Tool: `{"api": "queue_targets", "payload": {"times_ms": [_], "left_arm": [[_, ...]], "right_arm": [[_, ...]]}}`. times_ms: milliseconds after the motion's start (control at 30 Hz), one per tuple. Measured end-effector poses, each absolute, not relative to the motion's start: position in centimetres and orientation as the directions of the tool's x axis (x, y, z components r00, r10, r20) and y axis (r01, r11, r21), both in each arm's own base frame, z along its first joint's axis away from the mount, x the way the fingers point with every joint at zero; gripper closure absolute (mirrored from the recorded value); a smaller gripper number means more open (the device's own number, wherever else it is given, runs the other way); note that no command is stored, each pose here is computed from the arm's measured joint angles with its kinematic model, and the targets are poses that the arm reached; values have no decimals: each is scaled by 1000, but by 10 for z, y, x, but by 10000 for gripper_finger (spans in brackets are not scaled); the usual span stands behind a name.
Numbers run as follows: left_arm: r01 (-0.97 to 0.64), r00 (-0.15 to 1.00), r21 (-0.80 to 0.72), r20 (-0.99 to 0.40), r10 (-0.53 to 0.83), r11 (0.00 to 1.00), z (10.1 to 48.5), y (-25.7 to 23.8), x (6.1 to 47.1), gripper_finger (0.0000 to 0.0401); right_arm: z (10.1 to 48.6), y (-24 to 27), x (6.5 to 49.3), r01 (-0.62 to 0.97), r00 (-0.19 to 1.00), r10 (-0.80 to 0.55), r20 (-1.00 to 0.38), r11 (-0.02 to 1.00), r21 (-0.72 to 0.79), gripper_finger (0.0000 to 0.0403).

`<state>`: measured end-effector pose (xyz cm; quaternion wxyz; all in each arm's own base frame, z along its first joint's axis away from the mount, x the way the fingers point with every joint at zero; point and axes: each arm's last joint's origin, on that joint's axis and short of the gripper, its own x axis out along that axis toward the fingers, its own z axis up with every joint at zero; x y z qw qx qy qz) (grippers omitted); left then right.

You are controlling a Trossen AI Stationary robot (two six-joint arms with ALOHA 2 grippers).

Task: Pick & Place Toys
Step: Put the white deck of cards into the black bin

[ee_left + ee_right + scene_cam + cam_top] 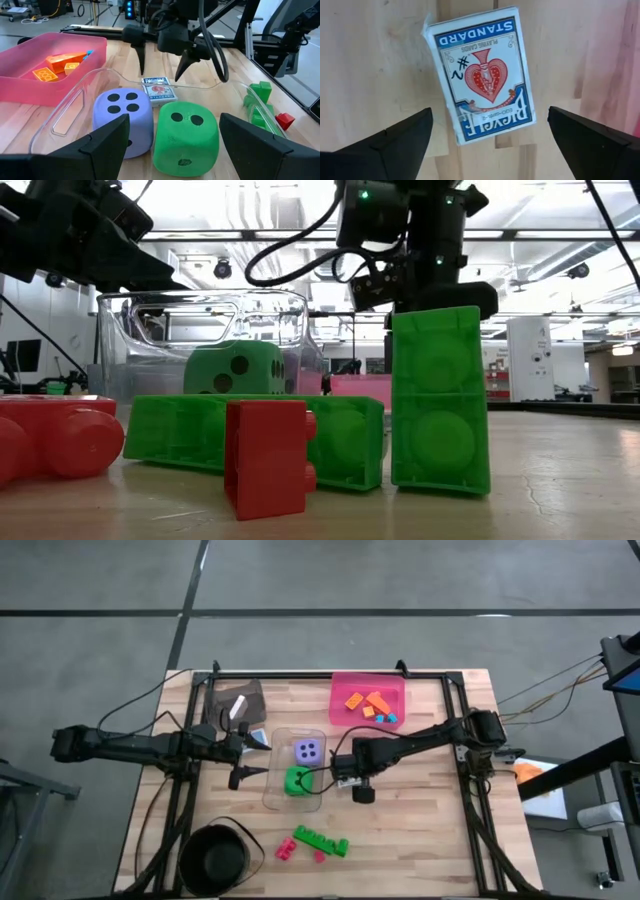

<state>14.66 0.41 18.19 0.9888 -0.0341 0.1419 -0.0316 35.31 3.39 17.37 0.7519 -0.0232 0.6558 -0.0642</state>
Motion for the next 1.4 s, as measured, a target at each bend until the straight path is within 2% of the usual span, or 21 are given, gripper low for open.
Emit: {"api": "queue_targets", "payload": {"times_ms": [200,400,500,767,1067,1267,1400], "left_arm": [[53,958,-76,-278,-72,996,182,4,147,89],[53,958,-76,-278,-72,996,182,4,147,89],[53,958,-77,-278,-72,996,182,4,147,88],[53,956,-76,-284,-72,996,181,4,147,88],[53,956,-74,-284,-72,996,181,4,147,88],[52,956,-77,-283,-72,996,181,4,147,88],[52,957,-77,-282,-72,996,182,4,147,88]], "right_arm": [[161,32,356,64,93,-77,-993,995,-71,7],[141,27,362,45,46,-103,-994,994,-101,4],[131,25,363,48,20,-65,-998,997,-64,5],[122,25,365,75,9,-81,-997,994,-80,8],[145,25,363,127,90,-98,-991,988,-86,8],[172,25,363,229,190,-96,-977,972,-51,8],[180,25,360,321,209,-95,-973,947,-23,8]]}}
